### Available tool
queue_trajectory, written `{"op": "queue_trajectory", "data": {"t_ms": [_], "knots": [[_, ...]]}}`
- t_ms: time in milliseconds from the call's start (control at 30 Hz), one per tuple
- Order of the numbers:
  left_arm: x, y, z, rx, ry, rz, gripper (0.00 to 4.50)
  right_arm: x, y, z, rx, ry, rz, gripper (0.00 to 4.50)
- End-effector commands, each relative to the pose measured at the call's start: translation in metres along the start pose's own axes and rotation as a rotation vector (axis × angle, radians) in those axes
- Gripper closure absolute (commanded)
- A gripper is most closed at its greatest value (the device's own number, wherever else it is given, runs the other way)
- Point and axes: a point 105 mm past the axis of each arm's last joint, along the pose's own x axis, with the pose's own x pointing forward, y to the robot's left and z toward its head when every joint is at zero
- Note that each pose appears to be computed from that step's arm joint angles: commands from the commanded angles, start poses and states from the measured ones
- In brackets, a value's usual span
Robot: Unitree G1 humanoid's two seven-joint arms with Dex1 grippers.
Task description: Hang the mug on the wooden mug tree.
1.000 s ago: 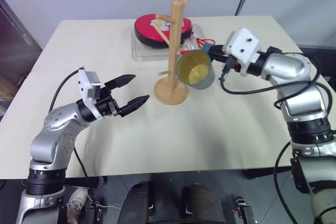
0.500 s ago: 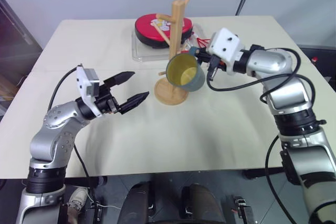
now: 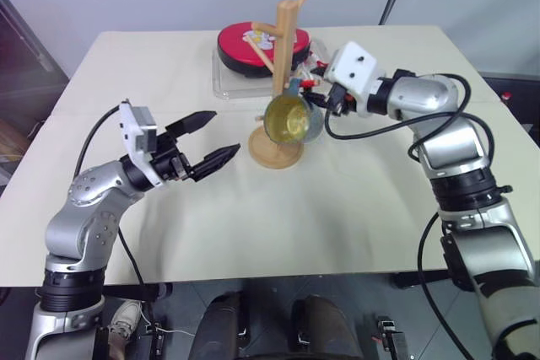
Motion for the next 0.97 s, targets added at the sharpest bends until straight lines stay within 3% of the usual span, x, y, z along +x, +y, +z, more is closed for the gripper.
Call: {"op": "queue_trajectory", "data": {"t_ms": [33,233,400,500,667,800,967], "knots": [[0.001,-0.002,0.016,0.043,-0.037,-0.012,0.00,-0.005,-0.013,0.019,-0.064,-0.044,-0.042,1.47],[0.002,-0.001,0.015,0.043,-0.034,-0.008,0.00,-0.038,-0.032,0.015,-0.100,0.002,-0.121,1.47],[-0.003,0.012,0.002,0.032,0.013,0.081,0.00,-0.082,-0.043,-0.005,0.055,0.002,-0.244,1.47],[-0.013,0.031,-0.014,0.037,0.051,0.225,0.00,-0.105,-0.025,-0.027,0.239,-0.053,-0.300,1.47],[-0.042,0.062,-0.048,0.037,0.119,0.496,0.00,-0.116,0.037,-0.075,0.558,-0.081,-0.351,1.47],[-0.062,0.073,-0.067,0.014,0.148,0.627,0.00,-0.110,0.065,-0.094,0.623,-0.072,-0.375,1.47],[-0.076,0.074,-0.076,0.021,0.172,0.681,0.00,-0.107,0.067,-0.098,0.661,-0.110,-0.395,1.47]]}}
